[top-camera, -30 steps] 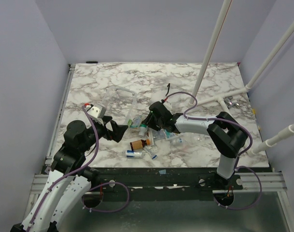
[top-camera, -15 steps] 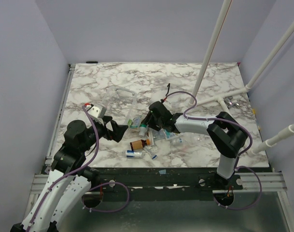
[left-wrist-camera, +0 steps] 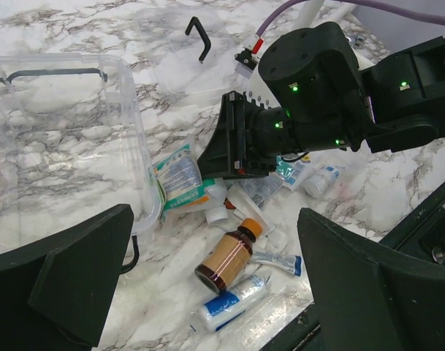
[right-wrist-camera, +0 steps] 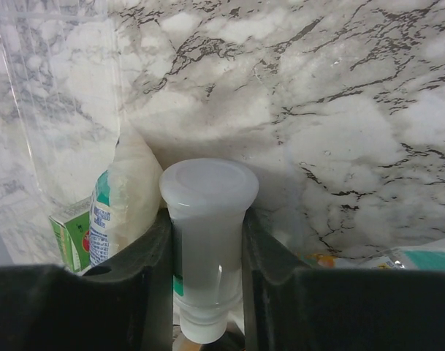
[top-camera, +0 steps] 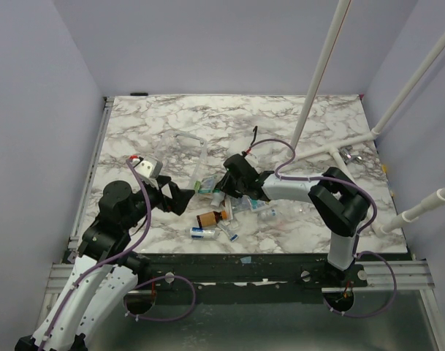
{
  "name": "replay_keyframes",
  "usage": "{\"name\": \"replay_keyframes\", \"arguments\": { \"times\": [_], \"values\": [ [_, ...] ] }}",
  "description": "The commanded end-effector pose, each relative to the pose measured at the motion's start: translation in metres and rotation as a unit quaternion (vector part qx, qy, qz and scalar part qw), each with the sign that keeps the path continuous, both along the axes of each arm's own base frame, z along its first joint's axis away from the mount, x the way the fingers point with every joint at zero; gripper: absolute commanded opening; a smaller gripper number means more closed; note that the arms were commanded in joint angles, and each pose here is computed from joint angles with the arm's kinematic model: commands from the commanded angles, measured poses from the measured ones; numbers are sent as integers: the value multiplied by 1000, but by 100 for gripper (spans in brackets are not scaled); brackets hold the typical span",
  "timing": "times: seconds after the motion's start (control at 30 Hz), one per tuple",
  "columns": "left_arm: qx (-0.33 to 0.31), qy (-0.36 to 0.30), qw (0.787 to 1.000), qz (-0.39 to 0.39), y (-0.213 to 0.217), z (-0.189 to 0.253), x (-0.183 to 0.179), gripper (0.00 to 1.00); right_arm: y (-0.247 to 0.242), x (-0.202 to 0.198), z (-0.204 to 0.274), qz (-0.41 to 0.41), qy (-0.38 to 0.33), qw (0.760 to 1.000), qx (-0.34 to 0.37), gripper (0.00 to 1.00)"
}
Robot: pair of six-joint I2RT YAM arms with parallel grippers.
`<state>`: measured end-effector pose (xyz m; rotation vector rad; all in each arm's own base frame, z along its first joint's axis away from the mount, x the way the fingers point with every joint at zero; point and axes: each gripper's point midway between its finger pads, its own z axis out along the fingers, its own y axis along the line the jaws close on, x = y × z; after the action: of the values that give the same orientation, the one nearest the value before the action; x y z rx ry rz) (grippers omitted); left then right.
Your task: Organize the medicine kit
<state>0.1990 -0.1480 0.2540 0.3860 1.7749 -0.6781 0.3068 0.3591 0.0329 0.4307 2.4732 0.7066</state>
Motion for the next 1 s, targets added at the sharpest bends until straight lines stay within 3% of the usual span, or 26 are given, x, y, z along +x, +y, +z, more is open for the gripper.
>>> {"name": "replay_keyframes", "arguments": {
  "times": [0.0,0.13,0.33,0.53,0.8,0.97],
  "values": [
    [9,-2,1000,3,2,-1,0,98,-3,-3,-6,5,4,1000,-19,20],
    [9,-2,1000,4,2,-1,0,98,-2,-2,8,7,-9,1000,-10,13],
    [10,-2,1000,6,3,-1,0,98,3,3,41,16,-40,999,12,11],
    [11,-3,1000,15,6,-1,1,98,-5,15,82,28,-101,994,-11,11],
    [15,-15,998,58,21,3,5,98,-1,31,123,82,-162,981,-66,11],
    [17,-26,994,105,37,8,8,98,18,37,151,161,-216,960,-79,12]
  ]
}}
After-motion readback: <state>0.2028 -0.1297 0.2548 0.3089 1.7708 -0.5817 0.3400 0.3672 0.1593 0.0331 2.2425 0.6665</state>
